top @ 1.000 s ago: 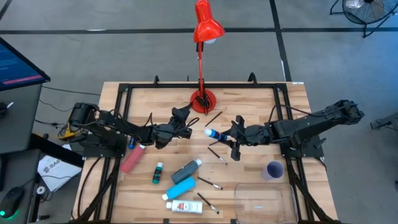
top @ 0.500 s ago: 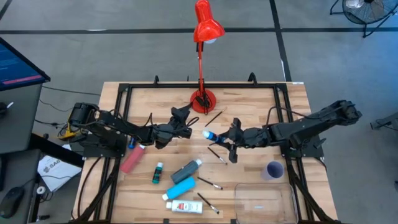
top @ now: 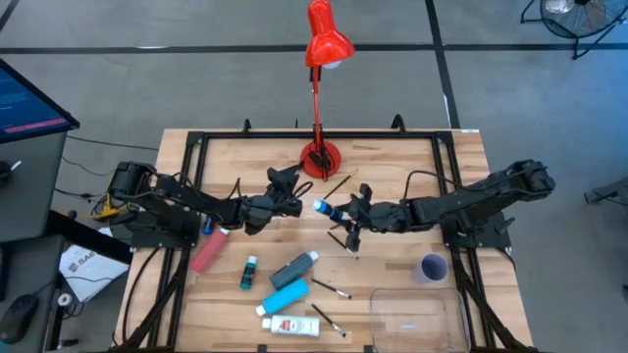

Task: Pick & Place Paint Supplies
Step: Put the blue paint bottle into the transparent bin

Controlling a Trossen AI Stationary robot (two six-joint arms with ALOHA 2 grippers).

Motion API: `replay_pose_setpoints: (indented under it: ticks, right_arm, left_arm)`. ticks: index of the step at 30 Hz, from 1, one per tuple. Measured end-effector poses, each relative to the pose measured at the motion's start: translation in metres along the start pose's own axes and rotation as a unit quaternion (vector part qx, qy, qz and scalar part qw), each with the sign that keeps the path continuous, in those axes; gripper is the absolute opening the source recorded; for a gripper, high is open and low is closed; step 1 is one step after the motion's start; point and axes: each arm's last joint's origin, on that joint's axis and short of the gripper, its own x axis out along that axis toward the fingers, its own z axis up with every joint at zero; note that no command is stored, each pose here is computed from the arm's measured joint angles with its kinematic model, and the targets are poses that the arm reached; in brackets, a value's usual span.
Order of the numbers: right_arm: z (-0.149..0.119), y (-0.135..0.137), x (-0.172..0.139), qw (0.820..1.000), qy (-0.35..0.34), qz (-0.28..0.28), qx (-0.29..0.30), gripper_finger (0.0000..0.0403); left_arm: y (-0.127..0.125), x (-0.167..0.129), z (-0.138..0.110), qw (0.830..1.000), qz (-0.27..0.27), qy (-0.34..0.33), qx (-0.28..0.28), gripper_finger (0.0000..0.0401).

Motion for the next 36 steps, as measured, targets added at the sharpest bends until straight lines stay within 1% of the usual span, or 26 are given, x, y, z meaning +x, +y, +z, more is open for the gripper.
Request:
replay_pose_setpoints:
  ticks: [28, 33, 36]
  right_arm:
    - [0.0027, -0.0027, -0.0010, 1.000, -0.005, -0.003, 0.003, 0.0125]
    - [0.0027, -0.0026, -0.0011, 1.000, -0.005, -0.002, 0.003, 0.0125]
    - [0.0028, -0.0026, -0.0011, 1.000, -0.005, -0.002, 0.003, 0.0125]
  left_arm:
    - [-0.0001, 0.0000, -0.0001, 1.000, 0.000, 0.001, -0.002, 0.0204]
    - [-0.0002, 0.0000, -0.0001, 1.000, 0.000, 0.001, -0.025, 0.0204]
    - [-0.0002, 0.0000, -0.0001, 1.000, 0.000, 0.001, -0.030, 0.0204]
